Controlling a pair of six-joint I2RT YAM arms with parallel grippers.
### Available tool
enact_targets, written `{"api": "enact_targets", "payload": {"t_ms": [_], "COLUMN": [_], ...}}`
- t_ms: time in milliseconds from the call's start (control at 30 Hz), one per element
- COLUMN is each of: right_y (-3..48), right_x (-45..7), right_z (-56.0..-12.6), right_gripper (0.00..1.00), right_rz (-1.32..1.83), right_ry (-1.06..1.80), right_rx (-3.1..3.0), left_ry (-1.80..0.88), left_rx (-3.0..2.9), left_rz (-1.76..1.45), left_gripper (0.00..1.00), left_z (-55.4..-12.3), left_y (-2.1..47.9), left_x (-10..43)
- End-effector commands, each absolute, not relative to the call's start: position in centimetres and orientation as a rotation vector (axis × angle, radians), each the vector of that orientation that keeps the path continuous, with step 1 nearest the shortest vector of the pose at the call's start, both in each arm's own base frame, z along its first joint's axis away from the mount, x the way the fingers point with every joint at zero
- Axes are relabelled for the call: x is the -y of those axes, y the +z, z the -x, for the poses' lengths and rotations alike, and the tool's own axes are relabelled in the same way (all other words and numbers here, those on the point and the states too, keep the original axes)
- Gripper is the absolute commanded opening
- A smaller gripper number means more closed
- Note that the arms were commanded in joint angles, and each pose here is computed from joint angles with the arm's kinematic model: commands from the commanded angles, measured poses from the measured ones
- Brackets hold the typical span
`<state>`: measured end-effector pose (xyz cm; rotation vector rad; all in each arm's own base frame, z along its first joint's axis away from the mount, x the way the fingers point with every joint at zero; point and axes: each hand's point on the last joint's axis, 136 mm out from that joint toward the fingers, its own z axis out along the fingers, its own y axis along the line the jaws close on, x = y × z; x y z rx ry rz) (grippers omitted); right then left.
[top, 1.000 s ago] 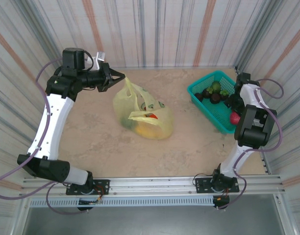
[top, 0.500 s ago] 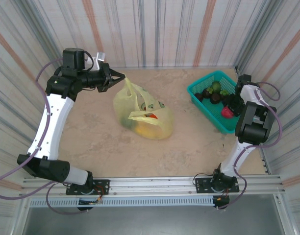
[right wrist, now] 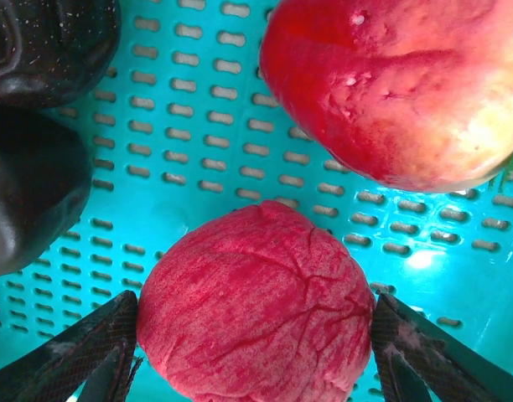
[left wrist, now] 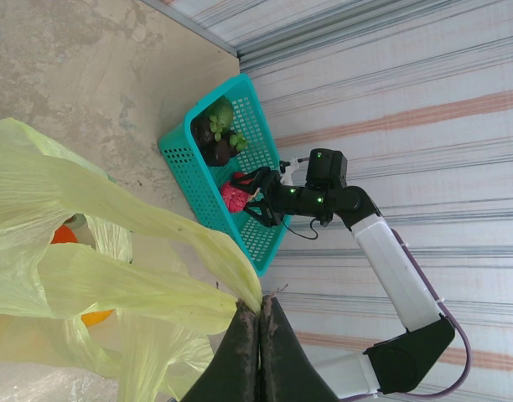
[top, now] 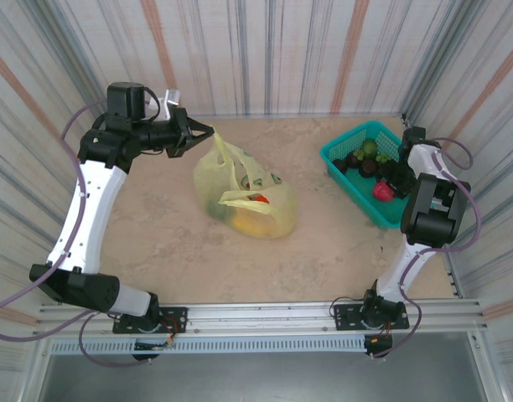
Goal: Place the fake fruits into the plastic bag and tie a complex knot
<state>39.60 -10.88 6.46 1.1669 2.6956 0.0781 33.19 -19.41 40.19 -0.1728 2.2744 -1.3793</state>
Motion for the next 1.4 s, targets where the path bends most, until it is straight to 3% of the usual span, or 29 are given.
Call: {"api": "enact_targets", "payload": {"t_ms": [0,267,467,800,1133,1367], "right_y": [5.0,4.6,4.7,14.0,29.3,33.6], "right_x": [10.1,10.6,10.7,10.2,-4.6,-16.1], "right_z": [-38.9,-39.3,-39.7,-42.2,-43.8,-40.5], "right_gripper": [0.75,0.81,0.73,0.64,0.63,0.63], "right_rz": [-1.136,-1.091,-1.083,-0.975,-0.521,-0.102], "right_ry": [0.093,0.087,0.080,0.077,0.447,0.932], "right_rx": [-2.791,-2.834,-2.830,-2.632,-2.390,-2.287], "left_ry": [-1.376,-1.374,-1.368,-1.372,-1.357,-1.349], "left_rx": [-2.252,-2.232,-2.222,-2.210,-2.214,-2.198], "left_rz": [0.129,0.127,0.138,0.144,0.147,0.152], "left_gripper": [0.00,0.00,0.00,0.00,0.00,0.00], "left_z": [-32.2,-31.8,-31.8,-32.1,-32.0,-31.4], "left_y": [41.0,41.5,41.7,42.1,41.9,42.2], "left_x": [19.3,19.0,18.5,18.4,18.2,17.6]}}
